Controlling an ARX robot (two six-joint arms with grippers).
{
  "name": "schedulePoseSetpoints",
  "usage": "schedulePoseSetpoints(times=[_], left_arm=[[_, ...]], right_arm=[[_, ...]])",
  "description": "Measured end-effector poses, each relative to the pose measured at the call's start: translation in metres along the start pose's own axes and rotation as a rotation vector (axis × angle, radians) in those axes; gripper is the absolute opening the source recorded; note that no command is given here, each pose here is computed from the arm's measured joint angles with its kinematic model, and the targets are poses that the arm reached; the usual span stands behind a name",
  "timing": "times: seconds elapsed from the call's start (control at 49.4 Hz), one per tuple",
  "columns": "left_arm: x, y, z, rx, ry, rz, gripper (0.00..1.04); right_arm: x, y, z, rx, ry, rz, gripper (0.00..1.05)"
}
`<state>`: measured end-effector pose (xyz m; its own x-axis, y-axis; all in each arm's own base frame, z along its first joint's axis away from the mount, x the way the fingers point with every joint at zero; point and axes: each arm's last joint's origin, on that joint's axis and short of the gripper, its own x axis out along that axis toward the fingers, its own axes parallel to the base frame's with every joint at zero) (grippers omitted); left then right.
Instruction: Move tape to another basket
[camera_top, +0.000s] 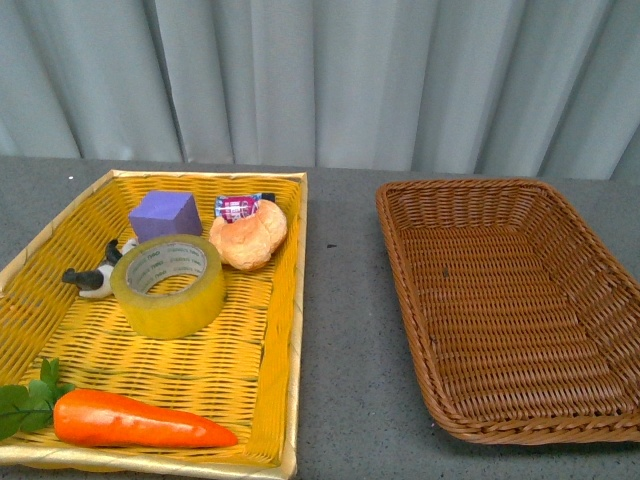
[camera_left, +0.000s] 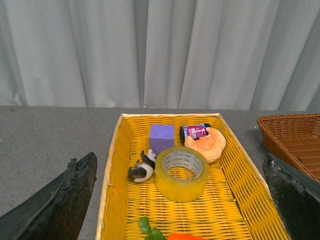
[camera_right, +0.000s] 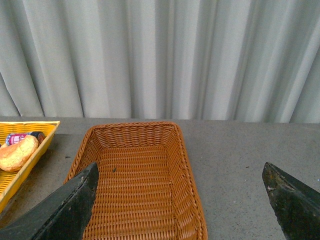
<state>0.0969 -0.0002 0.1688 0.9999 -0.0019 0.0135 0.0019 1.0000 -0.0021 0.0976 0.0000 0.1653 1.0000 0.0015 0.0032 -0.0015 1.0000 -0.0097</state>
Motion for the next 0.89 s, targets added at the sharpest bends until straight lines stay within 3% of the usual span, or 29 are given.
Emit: schedulePoseSetpoints(times=[0.891], left_arm=[[0.0000,0.0000,0.0000,0.000,0.000,0.000,0.98]], right_arm=[[0.0000,0.0000,0.0000,0.000,0.000,0.000,0.96]])
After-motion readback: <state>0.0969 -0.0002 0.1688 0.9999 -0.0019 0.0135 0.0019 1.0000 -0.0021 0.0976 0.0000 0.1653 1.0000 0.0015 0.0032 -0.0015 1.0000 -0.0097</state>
